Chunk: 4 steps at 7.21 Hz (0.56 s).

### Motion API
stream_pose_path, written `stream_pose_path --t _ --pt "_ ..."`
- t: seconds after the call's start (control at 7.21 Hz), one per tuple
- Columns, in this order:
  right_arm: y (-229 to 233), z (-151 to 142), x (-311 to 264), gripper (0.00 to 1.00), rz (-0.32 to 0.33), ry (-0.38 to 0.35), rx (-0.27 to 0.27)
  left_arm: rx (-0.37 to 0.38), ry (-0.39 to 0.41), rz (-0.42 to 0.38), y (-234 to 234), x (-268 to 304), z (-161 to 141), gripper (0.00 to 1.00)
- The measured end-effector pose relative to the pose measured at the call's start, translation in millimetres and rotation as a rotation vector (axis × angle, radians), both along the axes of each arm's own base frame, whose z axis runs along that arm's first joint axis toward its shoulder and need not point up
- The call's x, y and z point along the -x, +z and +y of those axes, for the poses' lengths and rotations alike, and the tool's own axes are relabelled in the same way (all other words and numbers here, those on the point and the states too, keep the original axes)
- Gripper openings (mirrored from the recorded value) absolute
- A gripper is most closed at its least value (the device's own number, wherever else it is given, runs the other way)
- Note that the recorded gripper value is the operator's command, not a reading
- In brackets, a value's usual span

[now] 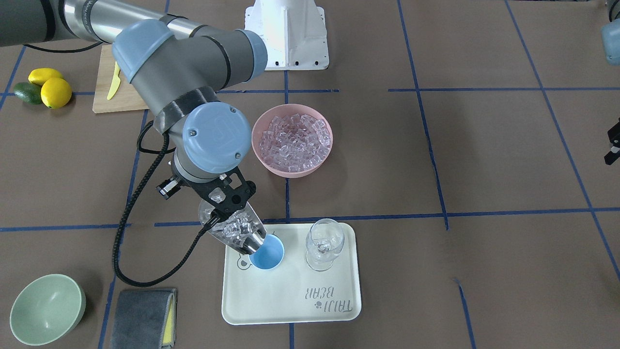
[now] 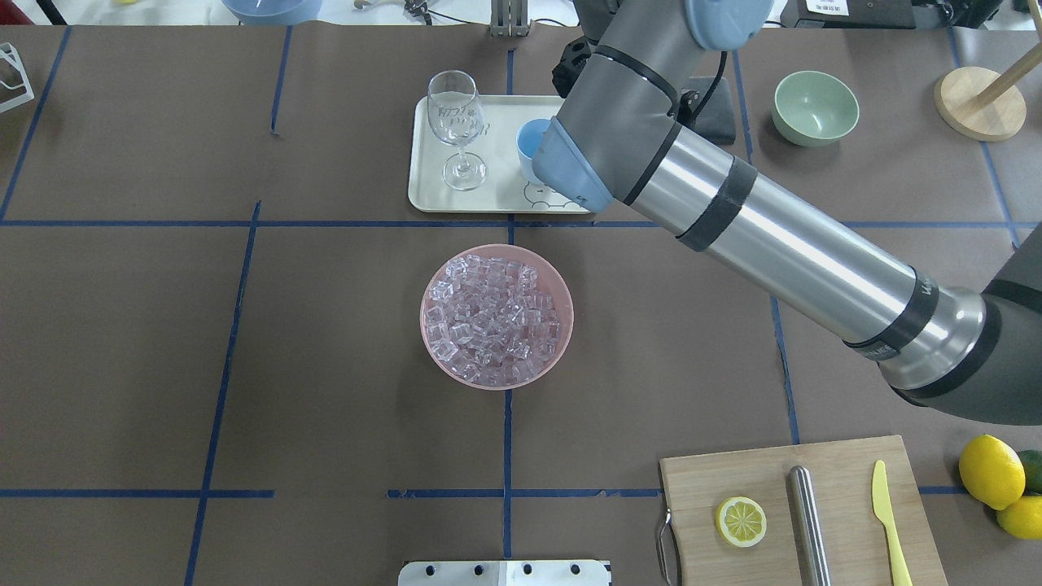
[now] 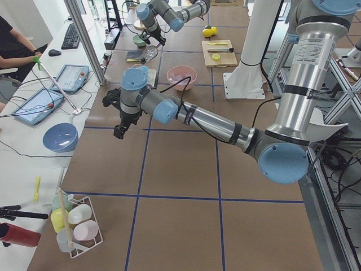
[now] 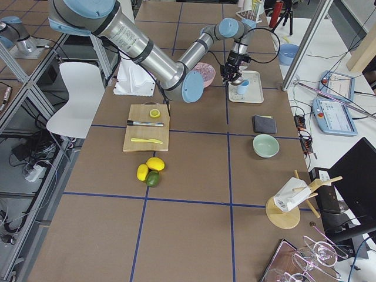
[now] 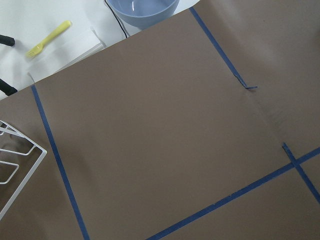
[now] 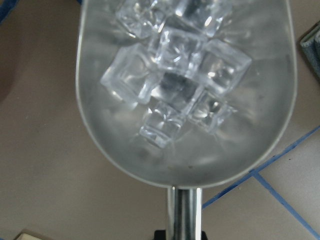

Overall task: Put ice in cup with scoop
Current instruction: 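Tilt the scoop to pour ice into the blue cup with the right gripper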

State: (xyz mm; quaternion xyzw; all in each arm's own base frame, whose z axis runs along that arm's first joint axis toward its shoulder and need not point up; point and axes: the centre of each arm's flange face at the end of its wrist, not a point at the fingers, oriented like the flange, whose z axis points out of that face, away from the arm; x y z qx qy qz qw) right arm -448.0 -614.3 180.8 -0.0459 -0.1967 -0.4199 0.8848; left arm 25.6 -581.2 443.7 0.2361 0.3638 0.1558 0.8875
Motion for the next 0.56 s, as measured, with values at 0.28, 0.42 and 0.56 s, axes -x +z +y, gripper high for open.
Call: stream_pose_path --t 0.28,0.42,0.56 --pt "-3.0 -2.4 1.7 0.00 0.049 -0.041 -0.008 -0.001 0.004 0.007 -1.8 -0.6 -0.8 1.00" --pt "-5.3 -2.5 -0.5 0.00 0.069 -0.063 -0.014 -0.001 0.005 0.009 -2.6 -0.8 -0.9 1.00" --pt "-6.9 -2.5 -1.9 0.00 0.081 -0.078 -0.021 -0.002 0.006 0.010 -3.2 -0.9 -0.9 1.00"
